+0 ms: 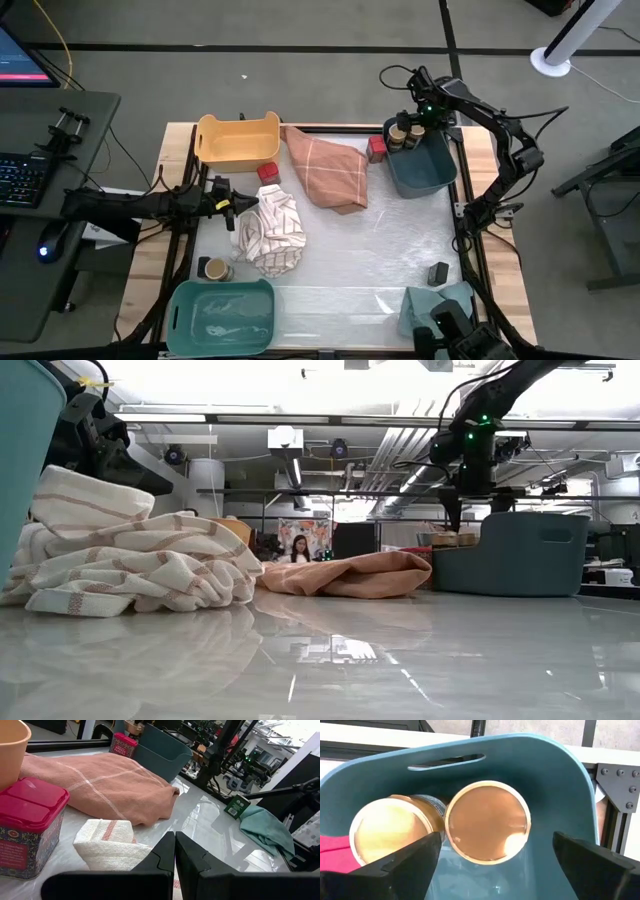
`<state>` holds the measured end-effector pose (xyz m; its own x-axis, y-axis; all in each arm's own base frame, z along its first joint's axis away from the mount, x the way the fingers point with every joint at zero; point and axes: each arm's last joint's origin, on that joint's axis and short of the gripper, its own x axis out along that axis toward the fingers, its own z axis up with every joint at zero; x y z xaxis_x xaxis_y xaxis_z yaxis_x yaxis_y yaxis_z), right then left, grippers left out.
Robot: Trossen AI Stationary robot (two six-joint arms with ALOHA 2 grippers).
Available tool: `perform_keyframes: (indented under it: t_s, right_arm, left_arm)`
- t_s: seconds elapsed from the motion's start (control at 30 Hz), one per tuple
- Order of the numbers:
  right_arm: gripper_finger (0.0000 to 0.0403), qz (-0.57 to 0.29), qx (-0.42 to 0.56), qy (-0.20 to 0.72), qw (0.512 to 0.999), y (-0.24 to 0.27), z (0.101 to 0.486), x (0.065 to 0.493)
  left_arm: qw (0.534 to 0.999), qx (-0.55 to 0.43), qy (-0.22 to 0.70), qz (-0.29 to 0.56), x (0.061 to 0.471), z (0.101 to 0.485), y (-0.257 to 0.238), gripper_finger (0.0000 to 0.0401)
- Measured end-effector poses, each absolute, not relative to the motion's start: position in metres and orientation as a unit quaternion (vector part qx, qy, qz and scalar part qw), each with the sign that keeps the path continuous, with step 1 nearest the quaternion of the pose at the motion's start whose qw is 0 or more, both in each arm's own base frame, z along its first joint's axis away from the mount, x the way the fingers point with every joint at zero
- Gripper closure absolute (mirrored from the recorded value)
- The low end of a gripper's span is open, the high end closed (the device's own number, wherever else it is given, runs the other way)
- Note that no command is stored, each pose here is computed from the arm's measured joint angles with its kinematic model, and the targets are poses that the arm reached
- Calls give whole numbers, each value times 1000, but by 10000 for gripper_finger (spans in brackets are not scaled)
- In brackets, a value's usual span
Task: Sort spices by type
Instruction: Adjust the blue bin
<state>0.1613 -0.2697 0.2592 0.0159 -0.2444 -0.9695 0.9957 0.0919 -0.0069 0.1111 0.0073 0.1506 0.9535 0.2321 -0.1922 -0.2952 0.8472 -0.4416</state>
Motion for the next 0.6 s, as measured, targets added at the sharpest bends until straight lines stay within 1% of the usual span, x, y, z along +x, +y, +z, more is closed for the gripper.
perform_keyframes:
  t_s: [0.2, 0.43, 0.6]
  right_arm:
    - [35, -533, 398, 440, 603, -270, 267, 161]
    - [40, -541, 383, 393, 637, -259, 293, 155]
    - [48, -521, 387, 385, 656, -241, 310, 153]
  left_arm:
    - [959, -240, 66, 137, 111, 151, 7, 401]
    - [959, -240, 66, 138, 111, 151, 7, 401]
    - [959, -240, 66, 137, 111, 151, 7, 401]
